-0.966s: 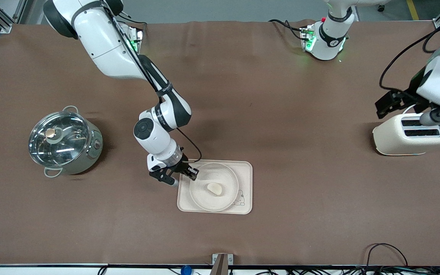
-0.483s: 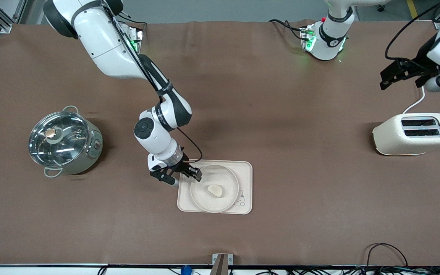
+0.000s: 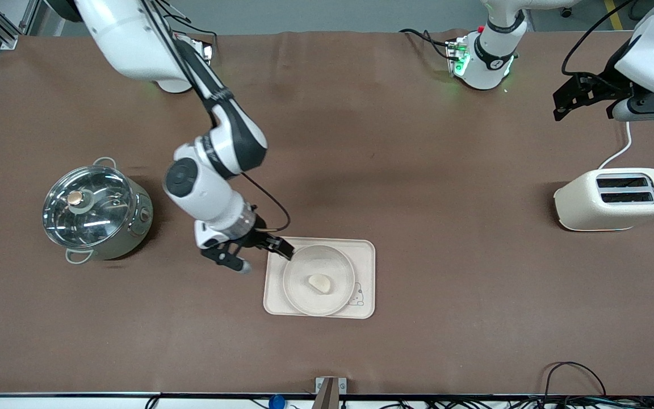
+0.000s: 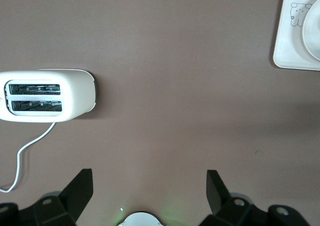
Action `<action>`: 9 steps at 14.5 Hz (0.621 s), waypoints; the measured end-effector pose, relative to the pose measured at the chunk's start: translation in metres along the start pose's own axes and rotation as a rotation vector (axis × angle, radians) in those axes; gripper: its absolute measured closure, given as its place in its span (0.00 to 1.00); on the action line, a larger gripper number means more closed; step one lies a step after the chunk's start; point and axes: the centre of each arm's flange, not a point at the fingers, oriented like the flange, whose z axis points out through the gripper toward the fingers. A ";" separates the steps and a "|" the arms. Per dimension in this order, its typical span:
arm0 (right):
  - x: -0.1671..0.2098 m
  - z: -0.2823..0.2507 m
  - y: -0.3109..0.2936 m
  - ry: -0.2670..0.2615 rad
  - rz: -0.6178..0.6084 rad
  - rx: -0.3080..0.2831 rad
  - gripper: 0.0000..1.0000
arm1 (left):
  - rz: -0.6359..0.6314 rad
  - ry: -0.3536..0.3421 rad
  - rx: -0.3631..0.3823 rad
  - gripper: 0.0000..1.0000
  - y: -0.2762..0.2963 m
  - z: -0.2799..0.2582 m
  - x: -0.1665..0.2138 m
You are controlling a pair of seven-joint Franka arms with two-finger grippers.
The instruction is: Place bun in plate and plate on tray
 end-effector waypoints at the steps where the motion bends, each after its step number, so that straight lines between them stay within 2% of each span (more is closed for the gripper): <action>1: 0.011 -0.028 0.011 -0.014 0.004 -0.029 0.00 | 0.000 0.000 0.000 0.00 0.000 0.000 0.000; 4: 0.041 -0.103 0.056 -0.038 -0.058 -0.139 0.00 | 0.001 0.001 0.000 0.00 0.001 0.000 0.000; 9: 0.063 -0.244 0.146 -0.109 -0.176 -0.234 0.00 | -0.001 0.002 -0.001 0.00 0.000 0.000 0.003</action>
